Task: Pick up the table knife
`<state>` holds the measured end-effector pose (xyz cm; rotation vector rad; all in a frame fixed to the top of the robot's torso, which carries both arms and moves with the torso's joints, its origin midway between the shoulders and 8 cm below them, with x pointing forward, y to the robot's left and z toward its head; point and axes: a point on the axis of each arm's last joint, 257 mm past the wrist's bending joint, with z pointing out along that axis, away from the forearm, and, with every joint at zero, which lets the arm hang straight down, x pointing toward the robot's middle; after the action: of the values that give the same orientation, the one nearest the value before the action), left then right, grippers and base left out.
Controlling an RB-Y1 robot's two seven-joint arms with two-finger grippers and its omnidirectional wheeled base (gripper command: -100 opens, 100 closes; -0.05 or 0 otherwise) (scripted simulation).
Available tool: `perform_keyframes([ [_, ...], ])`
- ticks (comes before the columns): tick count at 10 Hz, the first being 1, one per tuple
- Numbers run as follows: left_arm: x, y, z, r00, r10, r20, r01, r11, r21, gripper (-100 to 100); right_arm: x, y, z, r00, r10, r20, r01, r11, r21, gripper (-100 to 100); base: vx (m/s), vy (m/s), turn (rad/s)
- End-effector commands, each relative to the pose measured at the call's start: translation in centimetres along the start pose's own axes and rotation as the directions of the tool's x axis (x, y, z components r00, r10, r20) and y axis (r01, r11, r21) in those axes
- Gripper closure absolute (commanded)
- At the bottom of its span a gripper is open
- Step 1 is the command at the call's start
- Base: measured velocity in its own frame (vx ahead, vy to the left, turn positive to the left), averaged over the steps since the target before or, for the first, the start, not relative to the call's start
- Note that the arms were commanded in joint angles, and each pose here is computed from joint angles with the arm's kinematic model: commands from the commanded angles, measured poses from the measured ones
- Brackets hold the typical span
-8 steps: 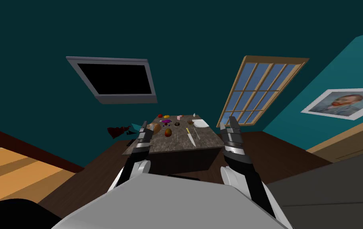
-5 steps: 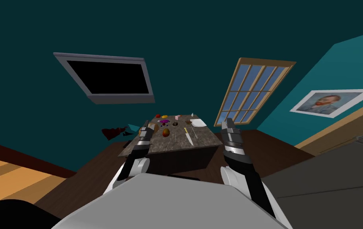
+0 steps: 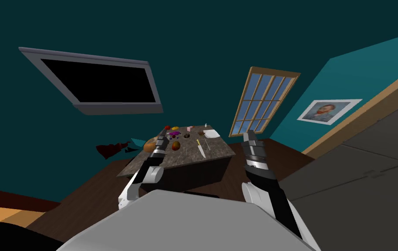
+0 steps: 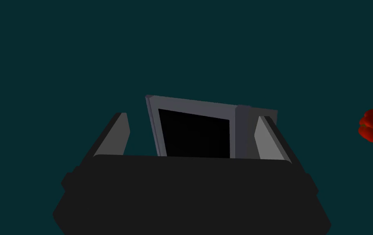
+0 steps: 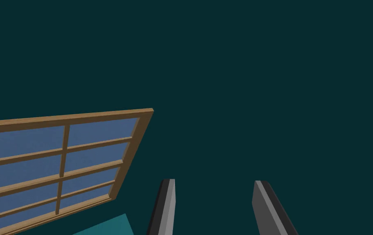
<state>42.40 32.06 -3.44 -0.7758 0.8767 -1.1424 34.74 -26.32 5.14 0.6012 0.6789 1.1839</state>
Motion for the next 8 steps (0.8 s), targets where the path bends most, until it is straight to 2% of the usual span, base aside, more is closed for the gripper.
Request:
perform_keyframes([
  [1,-0.3,1.4,1.3,0.999,0.046,-0.012,-0.046,0.998,-0.035,-100,0.0,0.0,0.0,1.0,0.0,0.0,0.0,1.0,0.0,0,-0.007,-0.099,-0.149],
  [2,-0.3,1.5,1.4,0.998,0.054,-0.014,-0.055,0.998,-0.039,-100,0.0,0.0,0.0,1.0,0.0,0.0,0.0,1.0,0.0,0,0.003,-0.064,-0.052],
  [4,-0.9,3.3,2.9,0.993,0.112,-0.032,-0.115,0.99,-0.085,-100,0.0,0.0,0.0,1.0,0.0,0.0,0.0,1.0,0.0,0,0.001,-0.078,-0.148],
  [5,-0.8,3.4,2.9,0.992,0.121,-0.034,-0.123,0.988,-0.089,-100,0.0,0.0,0.0,1.0,0.0,0.0,0.0,1.0,0.0,0,0.002,-0.066,-0.049],
  [7,-1.5,5.3,4.4,0.982,0.178,-0.058,-0.184,0.973,-0.138,-100,0.0,0.0,0.0,1.0,0.0,0.0,0.0,1.0,0.0,0,0.01,-0.085,-0.145],
  [8,-1.5,5.5,4.3,0.98,0.189,-0.064,-0.197,0.97,-0.146,-100,0.0,0.0,0.0,1.0,0.0,0.0,0.0,1.0,0.0,0,-0.003,-0.065,-0.053],
])
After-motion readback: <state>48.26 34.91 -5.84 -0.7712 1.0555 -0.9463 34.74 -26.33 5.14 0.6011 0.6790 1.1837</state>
